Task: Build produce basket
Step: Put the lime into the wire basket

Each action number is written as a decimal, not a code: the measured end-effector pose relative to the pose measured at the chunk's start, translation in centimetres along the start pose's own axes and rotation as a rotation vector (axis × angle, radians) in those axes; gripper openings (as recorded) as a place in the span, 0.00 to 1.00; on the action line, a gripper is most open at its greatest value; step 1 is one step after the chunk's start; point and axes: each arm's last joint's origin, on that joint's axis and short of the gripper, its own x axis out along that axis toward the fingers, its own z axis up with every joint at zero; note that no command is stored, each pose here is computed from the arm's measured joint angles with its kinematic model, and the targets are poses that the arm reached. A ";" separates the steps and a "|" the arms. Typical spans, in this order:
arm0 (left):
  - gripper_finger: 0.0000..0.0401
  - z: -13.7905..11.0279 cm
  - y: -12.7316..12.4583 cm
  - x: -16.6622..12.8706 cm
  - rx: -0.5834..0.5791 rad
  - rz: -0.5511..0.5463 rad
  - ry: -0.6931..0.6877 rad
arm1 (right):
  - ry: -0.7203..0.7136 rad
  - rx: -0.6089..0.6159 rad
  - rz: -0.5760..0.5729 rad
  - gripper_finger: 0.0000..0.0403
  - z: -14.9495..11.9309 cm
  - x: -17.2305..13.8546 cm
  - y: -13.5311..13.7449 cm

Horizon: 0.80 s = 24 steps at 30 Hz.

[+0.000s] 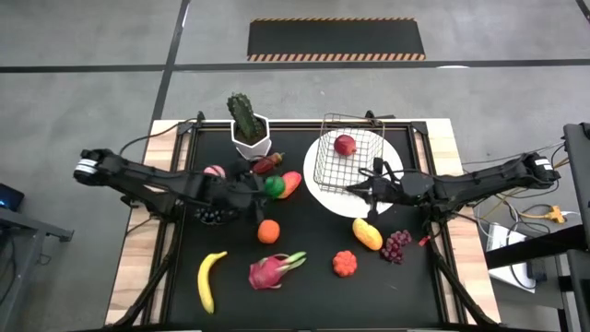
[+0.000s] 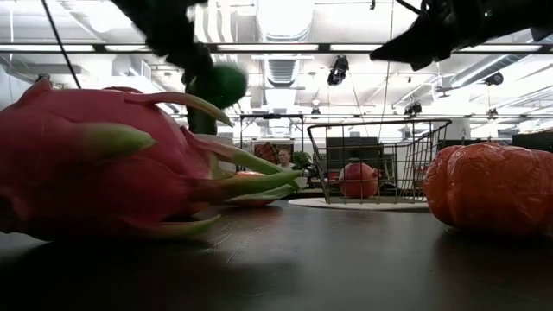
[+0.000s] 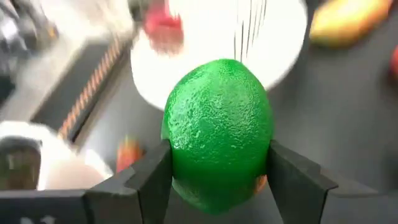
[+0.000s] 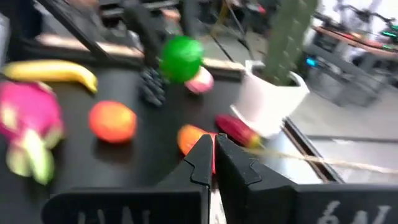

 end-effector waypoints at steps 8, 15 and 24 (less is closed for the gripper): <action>0.52 0.8 -1.5 0.0 -0.076 -0.079 -0.505 | -0.206 0.055 0.120 0.17 0.7 1.4 0.7; 0.52 -0.6 -2.4 1.6 -0.155 -0.089 -0.643 | -0.341 0.083 0.099 0.41 2.2 3.2 1.0; 0.52 -0.5 -3.4 3.0 -0.140 -0.066 -0.727 | -0.359 0.142 0.071 0.66 5.0 6.6 1.4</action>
